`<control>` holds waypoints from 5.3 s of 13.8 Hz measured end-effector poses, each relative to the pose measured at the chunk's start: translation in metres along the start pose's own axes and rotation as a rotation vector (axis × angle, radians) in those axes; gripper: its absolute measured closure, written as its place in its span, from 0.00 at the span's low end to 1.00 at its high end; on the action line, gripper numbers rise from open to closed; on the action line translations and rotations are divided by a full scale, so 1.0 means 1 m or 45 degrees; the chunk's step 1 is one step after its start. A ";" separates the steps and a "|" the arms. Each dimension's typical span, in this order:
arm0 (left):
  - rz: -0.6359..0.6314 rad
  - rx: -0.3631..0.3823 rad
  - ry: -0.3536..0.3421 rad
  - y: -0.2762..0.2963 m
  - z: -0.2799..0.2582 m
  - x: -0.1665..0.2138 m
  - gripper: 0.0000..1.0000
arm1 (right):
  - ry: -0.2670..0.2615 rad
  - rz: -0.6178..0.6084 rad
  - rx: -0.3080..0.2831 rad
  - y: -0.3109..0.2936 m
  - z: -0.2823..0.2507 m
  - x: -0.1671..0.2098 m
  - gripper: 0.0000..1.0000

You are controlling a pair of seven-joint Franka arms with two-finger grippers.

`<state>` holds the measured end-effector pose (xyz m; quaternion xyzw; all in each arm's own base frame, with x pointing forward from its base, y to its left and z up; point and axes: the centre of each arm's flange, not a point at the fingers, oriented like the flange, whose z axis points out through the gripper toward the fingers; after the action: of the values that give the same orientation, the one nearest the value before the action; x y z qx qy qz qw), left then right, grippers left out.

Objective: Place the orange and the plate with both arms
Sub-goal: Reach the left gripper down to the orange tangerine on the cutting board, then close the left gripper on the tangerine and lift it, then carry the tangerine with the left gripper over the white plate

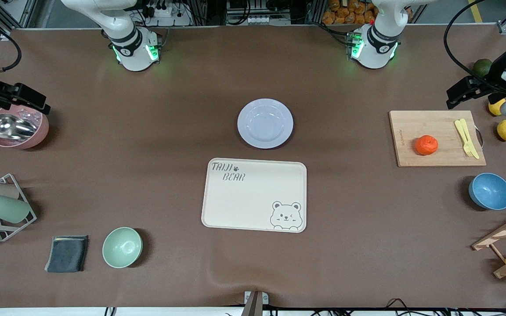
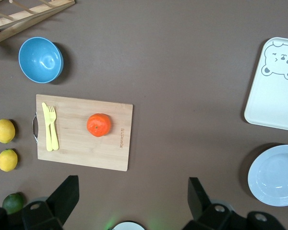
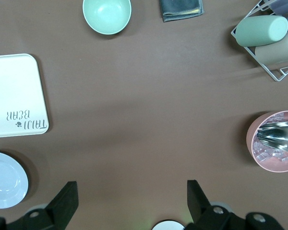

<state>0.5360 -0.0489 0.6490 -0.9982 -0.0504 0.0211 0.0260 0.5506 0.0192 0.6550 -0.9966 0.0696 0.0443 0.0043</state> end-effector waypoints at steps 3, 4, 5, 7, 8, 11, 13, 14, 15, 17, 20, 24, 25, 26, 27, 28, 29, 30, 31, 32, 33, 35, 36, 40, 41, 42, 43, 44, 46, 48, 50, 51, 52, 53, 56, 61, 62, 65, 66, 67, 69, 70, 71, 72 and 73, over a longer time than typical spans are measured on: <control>0.002 0.000 0.002 -0.001 -0.001 0.000 0.00 | -0.001 0.001 0.000 0.000 0.000 0.000 0.00; 0.011 -0.001 0.005 -0.001 -0.002 0.000 0.00 | -0.001 0.002 0.000 0.001 0.000 0.000 0.00; 0.022 -0.001 0.007 -0.002 -0.003 0.000 0.00 | -0.001 0.002 0.000 0.001 0.000 0.000 0.00; 0.033 0.004 -0.010 -0.013 0.002 0.002 0.00 | -0.002 0.002 0.000 0.001 0.000 0.000 0.00; 0.029 0.007 -0.045 -0.024 0.012 0.003 0.00 | -0.002 0.002 0.000 0.001 0.000 0.000 0.00; -0.033 0.012 -0.141 -0.060 0.065 0.012 0.00 | -0.006 0.002 -0.001 0.001 0.002 0.000 0.00; -0.079 0.008 -0.173 -0.082 0.115 0.017 0.00 | -0.008 0.002 -0.001 0.001 0.003 0.001 0.00; -0.090 0.008 -0.185 -0.088 0.141 0.017 0.00 | -0.009 0.003 -0.001 0.001 0.003 0.001 0.00; -0.093 0.016 -0.184 -0.091 0.167 0.015 0.00 | -0.010 0.003 -0.002 0.001 0.003 0.001 0.00; -0.087 0.038 -0.159 -0.094 0.215 0.007 0.00 | -0.011 0.003 -0.002 0.001 0.003 0.001 0.00; -0.091 0.061 -0.107 -0.106 0.278 -0.012 0.00 | -0.014 0.001 -0.002 0.001 0.004 0.001 0.00; -0.099 0.066 -0.086 -0.119 0.331 -0.034 0.00 | -0.015 0.001 -0.002 0.001 0.005 0.001 0.00; -0.103 0.061 -0.089 -0.121 0.339 -0.035 0.00 | -0.015 0.001 -0.003 0.001 0.005 0.001 0.00; -0.104 0.056 -0.088 -0.122 0.345 -0.035 0.00 | -0.016 0.001 -0.003 0.001 0.005 0.001 0.00; -0.103 0.049 -0.089 -0.122 0.353 -0.033 0.00 | -0.016 0.001 -0.003 0.001 0.005 0.001 0.00; -0.103 0.042 -0.090 -0.122 0.362 -0.032 0.00 | -0.016 0.001 -0.003 0.001 0.005 0.001 0.00; -0.103 0.039 -0.093 -0.125 0.372 -0.030 0.00 | -0.016 0.001 -0.003 0.001 0.005 0.001 0.00; -0.096 0.045 -0.095 -0.129 0.383 -0.029 0.00 | -0.016 0.001 -0.003 0.001 0.005 0.001 0.00; -0.090 0.048 -0.097 -0.133 0.393 -0.028 0.00 | -0.016 0.000 -0.003 0.001 0.005 0.001 0.00; -0.091 0.043 -0.101 -0.136 0.402 -0.027 0.00 | -0.016 0.000 -0.003 0.001 0.005 0.001 0.00; -0.094 0.038 -0.108 -0.138 0.411 -0.027 0.00 | -0.016 0.000 -0.002 0.001 0.005 0.001 0.00; -0.095 0.030 -0.113 -0.140 0.421 -0.026 0.00 | -0.016 0.000 -0.002 0.001 0.005 0.001 0.00; -0.093 0.028 -0.115 -0.140 0.424 -0.026 0.00 | -0.016 0.000 -0.002 0.001 0.005 0.001 0.00; -0.069 0.031 -0.123 -0.138 0.436 -0.025 0.00 | -0.017 0.000 -0.002 0.001 0.006 0.001 0.00; -0.061 0.034 -0.123 -0.138 0.438 -0.025 0.00 | -0.018 0.000 -0.002 0.001 0.006 0.002 0.00; -0.054 0.038 -0.122 -0.138 0.439 -0.024 0.00 | -0.019 -0.002 -0.003 0.001 0.006 0.002 0.00; -0.047 0.042 -0.123 -0.137 0.440 -0.024 0.00 | -0.020 -0.004 -0.003 0.001 0.007 0.002 0.00; -0.045 0.043 -0.123 -0.137 0.440 -0.024 0.00 | -0.020 -0.005 -0.003 0.001 0.007 0.002 0.00; -0.051 0.041 -0.128 -0.140 0.442 -0.024 0.00 | -0.020 -0.004 -0.002 0.002 0.007 0.002 0.00; -0.066 0.041 -0.132 -0.148 0.445 -0.024 0.00 | -0.020 -0.004 -0.002 0.002 0.007 0.002 0.00; -0.062 0.050 -0.127 -0.152 0.445 -0.021 0.00 | -0.020 -0.005 -0.002 0.002 0.007 0.002 0.00; -0.061 0.050 -0.126 -0.153 0.445 -0.020 0.00 | -0.020 -0.005 -0.002 0.002 0.007 0.002 0.00; -0.060 0.049 -0.126 -0.152 0.446 -0.019 0.01 | -0.020 -0.005 -0.002 0.002 0.007 0.002 0.00; -0.059 0.049 -0.126 -0.152 0.446 -0.019 0.02 | -0.020 -0.006 -0.002 0.002 0.007 0.002 0.00; -0.054 0.049 -0.123 -0.150 0.445 -0.017 0.28 | -0.020 -0.006 -0.002 0.002 0.007 0.002 0.00; -0.040 0.051 -0.099 -0.146 0.437 -0.009 0.28 | -0.021 -0.006 -0.003 0.002 0.007 0.003 0.00; -0.027 0.055 -0.099 -0.143 0.431 -0.007 0.28 | -0.021 -0.006 -0.003 0.002 0.007 0.003 0.00; 0.079 0.076 -0.118 -0.099 0.398 0.004 0.28 | -0.022 -0.006 -0.003 0.002 0.007 0.003 0.00; 0.113 0.081 -0.112 -0.077 0.385 0.007 0.28 | -0.022 -0.006 -0.003 0.002 0.007 0.003 0.00; 0.141 0.081 -0.102 -0.055 0.374 0.010 0.28 | -0.022 -0.006 -0.003 0.002 0.007 0.003 0.00; 0.196 0.059 -0.085 -0.004 0.354 0.012 0.28 | -0.023 -0.006 -0.003 0.002 0.008 0.003 0.00; 0.203 0.046 -0.090 0.025 0.343 0.010 0.28 | -0.023 -0.006 -0.003 0.002 0.008 0.003 0.00; 0.208 0.040 -0.106 0.053 0.331 0.007 0.28 | -0.023 -0.006 -0.003 0.002 0.008 0.003 0.00; 0.217 0.042 -0.120 0.082 0.319 0.002 0.28 | -0.023 -0.006 -0.003 0.002 0.008 0.003 0.00; 0.223 0.043 -0.122 0.109 0.310 -0.005 0.28 | -0.023 -0.006 -0.003 0.002 0.008 0.003 0.00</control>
<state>0.5276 -0.1424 0.3336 -0.9960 0.0363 0.0719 0.0384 0.5525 0.0167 0.6468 -0.9963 0.0671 0.0535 0.0039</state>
